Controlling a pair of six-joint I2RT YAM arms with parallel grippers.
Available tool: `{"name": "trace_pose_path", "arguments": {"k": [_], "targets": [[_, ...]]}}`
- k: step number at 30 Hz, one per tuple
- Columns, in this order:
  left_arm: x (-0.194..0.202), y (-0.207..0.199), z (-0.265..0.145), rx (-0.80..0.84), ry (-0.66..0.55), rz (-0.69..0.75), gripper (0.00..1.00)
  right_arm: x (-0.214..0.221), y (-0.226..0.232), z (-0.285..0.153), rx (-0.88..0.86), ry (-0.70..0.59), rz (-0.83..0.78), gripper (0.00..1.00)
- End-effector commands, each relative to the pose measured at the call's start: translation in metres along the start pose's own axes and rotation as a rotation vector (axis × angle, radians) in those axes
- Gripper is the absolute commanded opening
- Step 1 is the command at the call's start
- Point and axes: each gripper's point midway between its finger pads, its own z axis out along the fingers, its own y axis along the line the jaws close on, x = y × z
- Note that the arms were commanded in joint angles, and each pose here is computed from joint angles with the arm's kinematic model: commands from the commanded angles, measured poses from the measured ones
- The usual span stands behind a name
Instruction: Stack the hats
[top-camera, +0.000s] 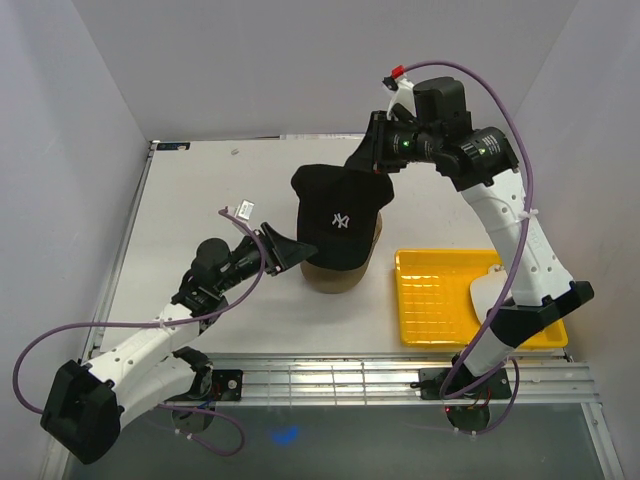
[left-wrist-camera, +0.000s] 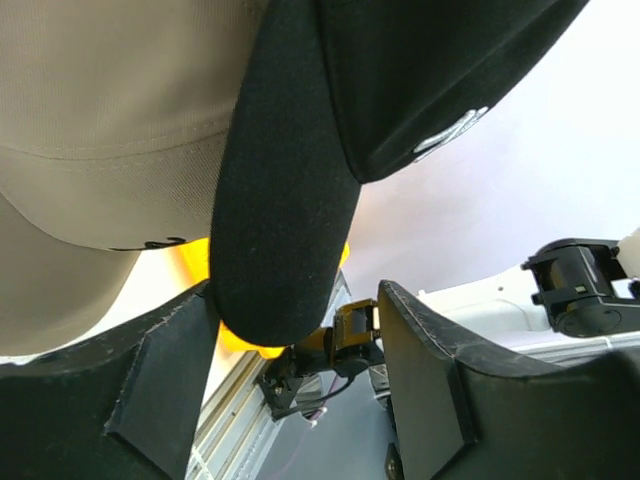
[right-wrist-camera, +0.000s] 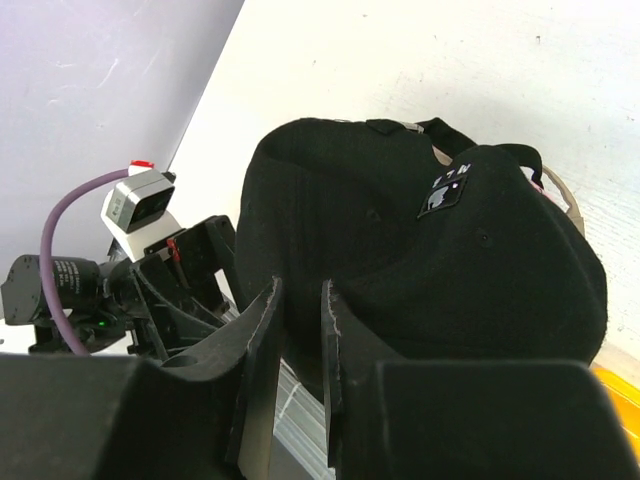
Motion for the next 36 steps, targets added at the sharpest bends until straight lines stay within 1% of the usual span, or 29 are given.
{"name": "trace_pose_path", "arguments": {"k": [1,2,3,5,7,9,10,12,13,16,19,23,27,29,30,34,36], "targets": [[-0.004,-0.016,-0.002,0.088,-0.012,0.001,0.73,-0.017,0.023,-0.022,-0.067,-0.091,-0.039,0.08],[-0.003,-0.016,-0.002,0.094,-0.01,-0.003,0.71,-0.017,0.024,-0.023,-0.068,-0.091,-0.04,0.08],[-0.003,-0.016,-0.001,0.096,-0.01,-0.007,0.65,-0.018,0.024,-0.023,-0.069,-0.093,-0.04,0.08],[-0.003,-0.019,-0.002,0.117,-0.01,-0.02,0.61,-0.018,0.024,-0.023,-0.07,-0.091,-0.04,0.08],[-0.003,-0.023,-0.002,0.143,-0.011,-0.024,0.52,-0.018,0.026,-0.023,-0.074,-0.092,-0.042,0.08],[-0.002,-0.026,-0.002,0.159,-0.007,-0.052,0.46,-0.018,0.024,-0.022,-0.071,-0.089,-0.041,0.08],[-0.002,-0.028,-0.002,0.175,-0.004,-0.057,0.4,-0.018,0.024,-0.021,-0.071,-0.086,-0.04,0.08],[-0.003,-0.03,-0.001,0.184,-0.001,-0.091,0.34,-0.016,0.022,-0.018,-0.065,-0.077,-0.039,0.08],[-0.004,-0.033,-0.001,0.198,-0.009,-0.1,0.26,-0.015,0.021,-0.017,-0.063,-0.076,-0.039,0.08],[-0.006,-0.036,-0.004,0.215,-0.026,-0.161,0.12,-0.015,0.013,-0.012,-0.031,-0.079,-0.033,0.08],[-0.012,-0.037,-0.005,0.213,-0.055,-0.226,0.01,-0.017,0.005,-0.008,0.013,-0.086,-0.036,0.08],[-0.019,-0.045,0.0,0.221,-0.054,-0.314,0.0,-0.019,-0.011,-0.005,0.107,-0.079,-0.023,0.08],[-0.019,-0.04,0.009,0.204,-0.021,-0.428,0.0,-0.024,-0.024,-0.006,0.183,-0.092,-0.019,0.08],[-0.022,-0.047,0.008,0.24,-0.024,-0.454,0.0,-0.025,-0.028,-0.005,0.202,-0.099,-0.021,0.09],[-0.021,-0.044,0.01,0.236,-0.022,-0.47,0.0,-0.027,-0.028,-0.005,0.202,-0.103,-0.022,0.15],[-0.027,-0.05,0.01,0.284,-0.035,-0.501,0.0,-0.03,-0.026,-0.005,0.197,-0.114,-0.028,0.31],[-0.028,-0.05,0.009,0.297,-0.043,-0.522,0.0,-0.031,-0.024,-0.006,0.194,-0.117,-0.03,0.42]]}}
